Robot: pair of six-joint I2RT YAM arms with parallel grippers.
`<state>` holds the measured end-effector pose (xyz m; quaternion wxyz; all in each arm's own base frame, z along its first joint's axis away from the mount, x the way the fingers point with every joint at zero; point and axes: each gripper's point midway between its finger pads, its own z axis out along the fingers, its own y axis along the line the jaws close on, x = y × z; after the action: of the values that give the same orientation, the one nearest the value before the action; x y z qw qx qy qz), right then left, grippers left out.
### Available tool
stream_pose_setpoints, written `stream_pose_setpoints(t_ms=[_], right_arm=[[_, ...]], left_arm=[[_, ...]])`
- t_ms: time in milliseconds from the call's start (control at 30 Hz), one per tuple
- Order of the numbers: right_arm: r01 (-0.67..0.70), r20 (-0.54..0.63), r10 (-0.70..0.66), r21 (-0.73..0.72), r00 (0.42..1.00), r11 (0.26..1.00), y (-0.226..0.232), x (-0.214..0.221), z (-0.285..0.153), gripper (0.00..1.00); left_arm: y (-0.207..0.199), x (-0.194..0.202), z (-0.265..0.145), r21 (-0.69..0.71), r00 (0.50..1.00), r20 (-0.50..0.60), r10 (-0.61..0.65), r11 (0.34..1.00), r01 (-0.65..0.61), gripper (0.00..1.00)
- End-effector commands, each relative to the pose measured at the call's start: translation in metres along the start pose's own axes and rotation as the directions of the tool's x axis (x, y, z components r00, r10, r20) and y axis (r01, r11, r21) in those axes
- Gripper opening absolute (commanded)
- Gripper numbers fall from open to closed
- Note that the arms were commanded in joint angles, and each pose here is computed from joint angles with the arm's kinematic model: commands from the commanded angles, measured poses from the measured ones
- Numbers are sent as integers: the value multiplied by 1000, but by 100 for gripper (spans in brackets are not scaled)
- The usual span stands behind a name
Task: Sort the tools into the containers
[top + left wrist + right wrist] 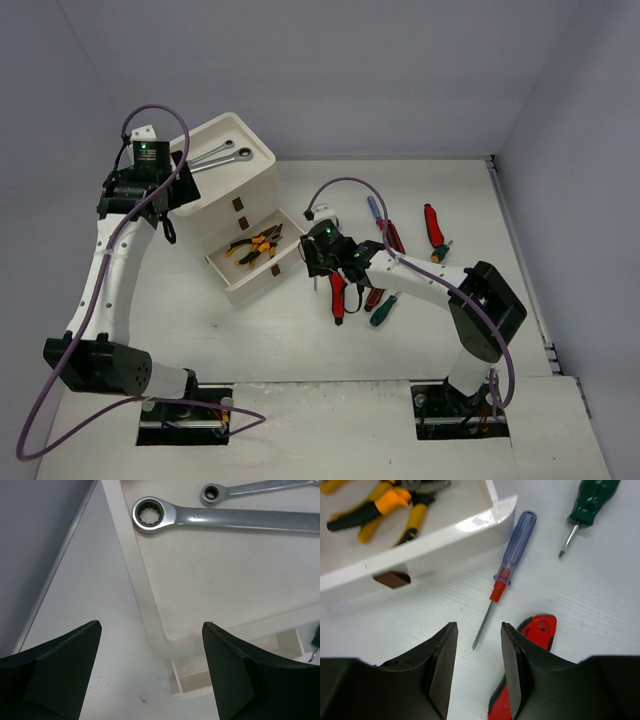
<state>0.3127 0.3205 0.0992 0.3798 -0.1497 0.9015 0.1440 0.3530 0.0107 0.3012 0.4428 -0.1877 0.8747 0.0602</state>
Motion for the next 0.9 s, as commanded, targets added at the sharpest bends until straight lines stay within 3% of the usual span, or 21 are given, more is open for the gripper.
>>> stream_pose_setpoints(t_ms=[0,133,300,400,567,867], right_arm=[[121,121,-104,-151,987,981,20,-22,-8,37],[156,117,-132,-221,984,963,27,-11,4,35],[177,114,-150,-289,982,941,38,-2,22,34],[189,122,-157,-326,980,926,46,-1,32,34],[214,153,-166,-392,974,895,66,-5,47,31],[250,248,-159,-401,956,881,87,-39,61,28]], left_arm=[[-4,-28,17,20,991,50,-123,992,122,78],[2,-31,35,-22,984,55,-167,985,169,77],[6,-29,50,-72,981,53,-185,979,189,63],[6,-26,54,-84,977,52,-205,974,209,44],[5,-24,57,-75,967,63,-249,965,253,0],[3,-8,63,-82,961,26,-276,957,277,0]])
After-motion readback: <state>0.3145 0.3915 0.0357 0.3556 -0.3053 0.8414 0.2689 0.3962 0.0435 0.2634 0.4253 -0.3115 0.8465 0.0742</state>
